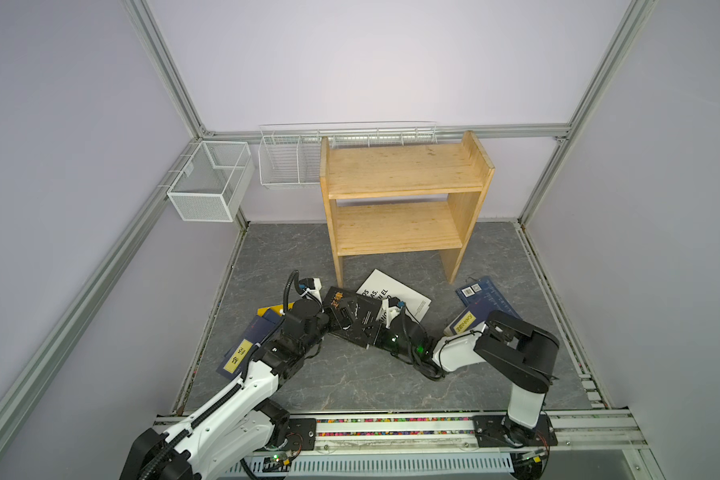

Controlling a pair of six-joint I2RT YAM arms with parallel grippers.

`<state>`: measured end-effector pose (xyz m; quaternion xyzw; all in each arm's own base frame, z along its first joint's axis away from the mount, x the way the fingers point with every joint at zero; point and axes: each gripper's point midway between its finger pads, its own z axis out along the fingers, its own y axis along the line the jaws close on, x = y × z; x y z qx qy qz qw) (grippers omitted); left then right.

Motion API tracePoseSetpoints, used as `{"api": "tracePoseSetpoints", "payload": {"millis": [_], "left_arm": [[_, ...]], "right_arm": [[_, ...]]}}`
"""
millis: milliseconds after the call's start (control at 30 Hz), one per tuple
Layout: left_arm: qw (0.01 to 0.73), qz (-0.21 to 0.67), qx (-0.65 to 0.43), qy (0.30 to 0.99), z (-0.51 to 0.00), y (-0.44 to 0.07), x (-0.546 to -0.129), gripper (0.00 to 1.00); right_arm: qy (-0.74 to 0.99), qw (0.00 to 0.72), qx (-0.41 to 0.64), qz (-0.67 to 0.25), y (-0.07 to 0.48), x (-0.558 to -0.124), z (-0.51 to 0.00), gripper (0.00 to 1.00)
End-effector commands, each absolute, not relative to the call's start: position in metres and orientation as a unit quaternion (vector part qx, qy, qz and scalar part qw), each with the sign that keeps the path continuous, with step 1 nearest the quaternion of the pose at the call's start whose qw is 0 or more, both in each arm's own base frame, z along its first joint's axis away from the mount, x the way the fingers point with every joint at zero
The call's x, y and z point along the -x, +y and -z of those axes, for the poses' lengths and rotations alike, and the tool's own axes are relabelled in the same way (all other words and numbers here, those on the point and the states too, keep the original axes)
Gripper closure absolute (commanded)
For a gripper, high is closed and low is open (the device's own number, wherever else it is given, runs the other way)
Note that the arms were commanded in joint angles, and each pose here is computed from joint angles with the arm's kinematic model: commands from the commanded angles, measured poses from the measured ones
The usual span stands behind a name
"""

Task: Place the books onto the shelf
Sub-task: 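Grasp the black book's opposite edges with the left and right grippers, then lift the black book with both grippers up toward the shelf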

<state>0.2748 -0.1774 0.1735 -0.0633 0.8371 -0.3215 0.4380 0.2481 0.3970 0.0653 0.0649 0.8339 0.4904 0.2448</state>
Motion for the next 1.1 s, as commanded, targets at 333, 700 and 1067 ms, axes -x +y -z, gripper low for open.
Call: {"api": "tracePoseSetpoints", "payload": {"millis": [333, 700, 1067], "left_arm": [[0.463, 0.308, 0.064, 0.829, -0.211, -0.159, -0.275, 0.01], [0.482, 0.390, -0.014, 0.784, -0.311, -0.172, -0.254, 0.01], [0.468, 0.539, -0.116, 0.690, -0.408, -0.214, -0.220, 0.00]], "right_arm": [[0.857, 0.261, -0.007, -0.444, 0.364, -0.243, -0.134, 0.93], [0.842, 0.333, 0.085, -0.415, 0.299, -0.217, -0.271, 0.93], [0.736, 0.454, 0.142, -0.481, 0.251, -0.198, -0.429, 0.94]]}}
